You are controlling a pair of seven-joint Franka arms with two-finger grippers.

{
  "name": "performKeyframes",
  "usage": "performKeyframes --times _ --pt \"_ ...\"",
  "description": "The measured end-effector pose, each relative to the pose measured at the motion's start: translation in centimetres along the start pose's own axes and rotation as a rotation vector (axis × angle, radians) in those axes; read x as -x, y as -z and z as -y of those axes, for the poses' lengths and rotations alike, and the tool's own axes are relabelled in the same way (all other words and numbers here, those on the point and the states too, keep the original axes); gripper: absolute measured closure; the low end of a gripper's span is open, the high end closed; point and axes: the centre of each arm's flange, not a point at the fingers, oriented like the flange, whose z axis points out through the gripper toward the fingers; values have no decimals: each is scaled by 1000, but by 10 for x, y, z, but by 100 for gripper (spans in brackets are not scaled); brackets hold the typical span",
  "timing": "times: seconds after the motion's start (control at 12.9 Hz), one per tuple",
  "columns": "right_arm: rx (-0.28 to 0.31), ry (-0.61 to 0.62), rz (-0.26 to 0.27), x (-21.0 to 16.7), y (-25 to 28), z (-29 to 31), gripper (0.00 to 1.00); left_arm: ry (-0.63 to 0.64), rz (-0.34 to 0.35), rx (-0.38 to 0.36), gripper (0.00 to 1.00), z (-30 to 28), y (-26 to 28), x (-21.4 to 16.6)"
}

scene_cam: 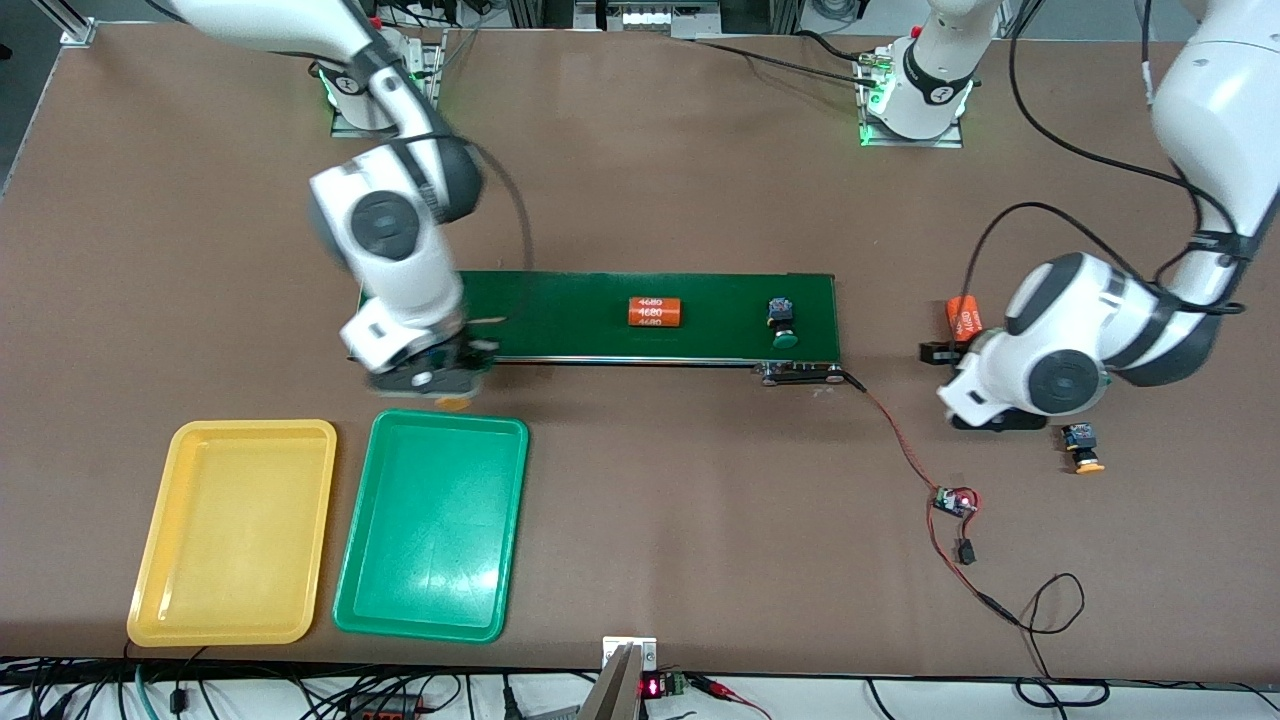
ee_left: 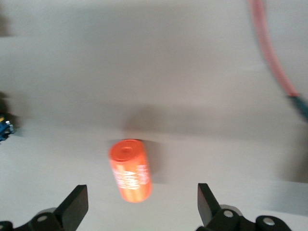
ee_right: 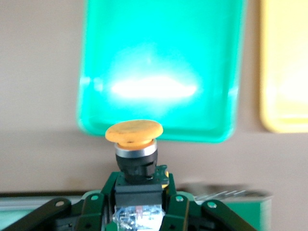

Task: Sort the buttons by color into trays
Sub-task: 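Drop the yellow button in the yellow tray while the left gripper reaches a cylinder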

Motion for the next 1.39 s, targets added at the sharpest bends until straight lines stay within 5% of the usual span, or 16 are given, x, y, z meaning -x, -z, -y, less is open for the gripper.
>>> performKeyframes --times 0.31,0.54,0.85,0.93,1.39 --pt "79 86 42 -36 -39 -158 59 4 89 34 0 31 -62 -1" --pt "83 144 17 -46 -74 -225 59 -30 96 97 4 15 -110 0" --pt "83 152 -14 -53 -128 -255 59 -41 126 86 50 13 -114 6" --pt "84 148 -28 -55 -143 -261 59 -47 125 82 50 11 -109 8" --pt "77 155 -105 -55 -196 -276 59 -245 -86 115 50 -62 15 30"
